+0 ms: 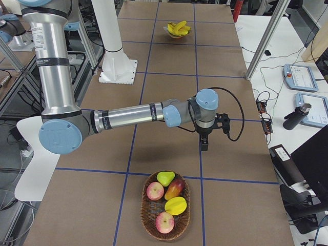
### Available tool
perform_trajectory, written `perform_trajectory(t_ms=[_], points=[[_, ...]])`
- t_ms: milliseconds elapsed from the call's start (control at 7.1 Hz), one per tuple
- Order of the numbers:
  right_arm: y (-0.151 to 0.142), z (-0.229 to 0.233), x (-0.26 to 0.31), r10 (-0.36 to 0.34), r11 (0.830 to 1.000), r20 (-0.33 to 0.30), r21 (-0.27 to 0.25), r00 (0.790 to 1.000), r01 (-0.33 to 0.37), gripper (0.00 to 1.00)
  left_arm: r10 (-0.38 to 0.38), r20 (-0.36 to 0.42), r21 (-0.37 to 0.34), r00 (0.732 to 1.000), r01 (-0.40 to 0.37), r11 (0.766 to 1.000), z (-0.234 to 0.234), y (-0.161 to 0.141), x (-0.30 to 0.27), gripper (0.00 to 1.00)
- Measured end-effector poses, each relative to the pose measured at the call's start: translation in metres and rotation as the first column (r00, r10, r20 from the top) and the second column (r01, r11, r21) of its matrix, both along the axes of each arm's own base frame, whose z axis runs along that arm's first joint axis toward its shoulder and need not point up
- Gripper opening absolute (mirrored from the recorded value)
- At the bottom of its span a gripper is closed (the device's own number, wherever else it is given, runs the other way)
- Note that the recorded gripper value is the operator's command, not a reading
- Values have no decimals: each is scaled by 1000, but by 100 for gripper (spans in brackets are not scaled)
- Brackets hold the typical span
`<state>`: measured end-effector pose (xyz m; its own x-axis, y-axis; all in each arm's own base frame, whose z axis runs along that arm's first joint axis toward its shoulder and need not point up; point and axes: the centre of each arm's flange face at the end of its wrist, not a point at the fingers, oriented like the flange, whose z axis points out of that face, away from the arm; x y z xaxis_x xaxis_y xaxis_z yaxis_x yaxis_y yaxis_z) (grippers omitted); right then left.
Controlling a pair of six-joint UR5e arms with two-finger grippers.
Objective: Transfer all bananas from basket to plate
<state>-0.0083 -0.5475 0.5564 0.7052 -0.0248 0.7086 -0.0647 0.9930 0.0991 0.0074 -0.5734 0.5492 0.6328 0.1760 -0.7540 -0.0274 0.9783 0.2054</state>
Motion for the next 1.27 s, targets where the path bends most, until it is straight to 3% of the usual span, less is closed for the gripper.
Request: perform_trajectory(t_ms=[422,1267], points=[[13,13,19,-14,1000,21,-9,1000,14,100,79,18,-6,997,-79,997,9,7,-3,99],[15,11,20,-14,1000,30,-5,999,14,100,90,26,-23,996,-90,996,23,19,-5,100]])
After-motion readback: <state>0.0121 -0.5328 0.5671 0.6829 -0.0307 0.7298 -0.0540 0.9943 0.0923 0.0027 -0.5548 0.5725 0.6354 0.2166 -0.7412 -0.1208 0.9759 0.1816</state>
